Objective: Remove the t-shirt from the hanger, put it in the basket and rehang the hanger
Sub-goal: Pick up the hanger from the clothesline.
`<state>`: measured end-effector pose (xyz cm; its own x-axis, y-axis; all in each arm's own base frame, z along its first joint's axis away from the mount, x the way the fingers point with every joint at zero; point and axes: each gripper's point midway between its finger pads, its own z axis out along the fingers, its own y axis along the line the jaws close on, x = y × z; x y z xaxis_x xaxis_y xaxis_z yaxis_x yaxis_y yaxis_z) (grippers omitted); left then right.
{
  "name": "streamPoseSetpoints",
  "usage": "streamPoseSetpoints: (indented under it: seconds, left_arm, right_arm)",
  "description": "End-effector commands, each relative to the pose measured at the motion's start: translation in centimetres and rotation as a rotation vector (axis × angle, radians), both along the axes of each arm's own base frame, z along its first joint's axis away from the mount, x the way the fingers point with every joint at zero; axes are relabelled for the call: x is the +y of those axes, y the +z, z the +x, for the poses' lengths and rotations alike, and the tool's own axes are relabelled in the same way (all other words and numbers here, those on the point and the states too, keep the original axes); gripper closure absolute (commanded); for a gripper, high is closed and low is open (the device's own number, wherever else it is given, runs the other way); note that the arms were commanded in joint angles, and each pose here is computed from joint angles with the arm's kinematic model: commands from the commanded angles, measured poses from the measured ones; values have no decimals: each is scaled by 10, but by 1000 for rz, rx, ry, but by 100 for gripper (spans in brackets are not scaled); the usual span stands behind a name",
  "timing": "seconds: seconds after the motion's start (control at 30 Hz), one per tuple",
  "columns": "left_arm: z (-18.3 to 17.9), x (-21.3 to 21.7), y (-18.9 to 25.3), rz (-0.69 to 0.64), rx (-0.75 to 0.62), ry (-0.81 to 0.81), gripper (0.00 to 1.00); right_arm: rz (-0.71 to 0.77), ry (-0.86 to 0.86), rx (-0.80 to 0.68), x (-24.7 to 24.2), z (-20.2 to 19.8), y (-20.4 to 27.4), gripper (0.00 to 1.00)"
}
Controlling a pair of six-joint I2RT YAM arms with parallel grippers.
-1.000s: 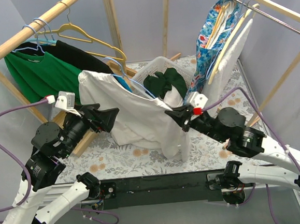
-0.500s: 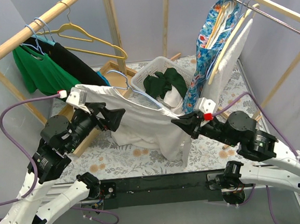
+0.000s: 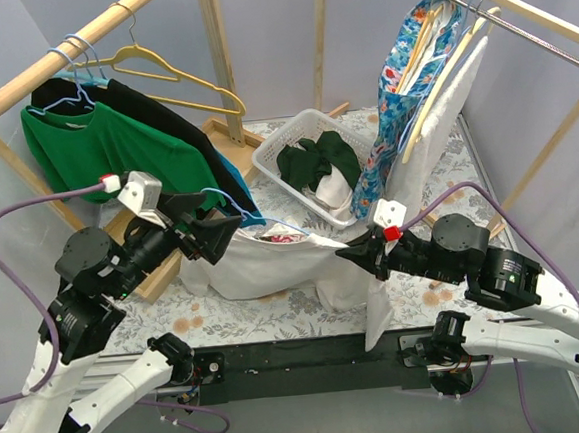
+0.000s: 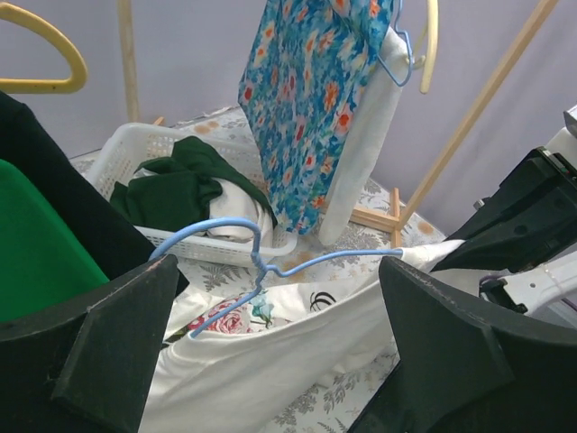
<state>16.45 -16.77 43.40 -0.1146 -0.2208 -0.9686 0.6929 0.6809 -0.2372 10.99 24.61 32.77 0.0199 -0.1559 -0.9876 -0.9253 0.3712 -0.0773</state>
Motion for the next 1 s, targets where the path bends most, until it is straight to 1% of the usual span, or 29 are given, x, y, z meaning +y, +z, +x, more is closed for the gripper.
streamPoseSetpoints:
  seconds: [0.0, 0.1, 0.23, 0.37, 0.43, 0.53, 0.57, 0.67, 0.7, 0.87, 0.97]
  left_arm:
    - [17, -25, -39, 67, 72, -54, 9]
    - [25, -26, -61, 70, 122, -25, 10]
    - [23, -22, -69, 50, 137, -6, 10]
    - [22, -25, -70, 31, 129, -23, 10]
    - [20, -28, -71, 24, 125, -43, 12]
    - [17, -34, -66, 8, 103, -82, 21]
    - [16, -36, -64, 1, 95, -92, 28]
    - [15, -42, -68, 7, 101, -124, 35]
    - [15, -43, -71, 11, 109, -132, 39]
    - [15, -50, -80, 0, 134, -160, 46]
    - [15, -50, -81, -7, 142, -156, 57]
  right_arm:
    - [131, 52, -40, 1, -11, 33, 99]
    - [158, 42, -47, -1, -10, 38, 99]
    - [164, 32, -53, -2, -8, 40, 99]
    - [154, 33, -49, 0, -8, 38, 99]
    - [149, 37, -42, 1, -8, 34, 99]
    - [154, 45, -35, 4, -9, 32, 99]
    - [150, 47, -28, 5, -9, 29, 99]
    - [155, 58, -24, 9, -10, 29, 99]
    - [155, 65, -24, 10, -10, 29, 99]
    - [166, 84, -28, 16, -11, 32, 99]
    - [163, 80, -27, 17, -10, 31, 99]
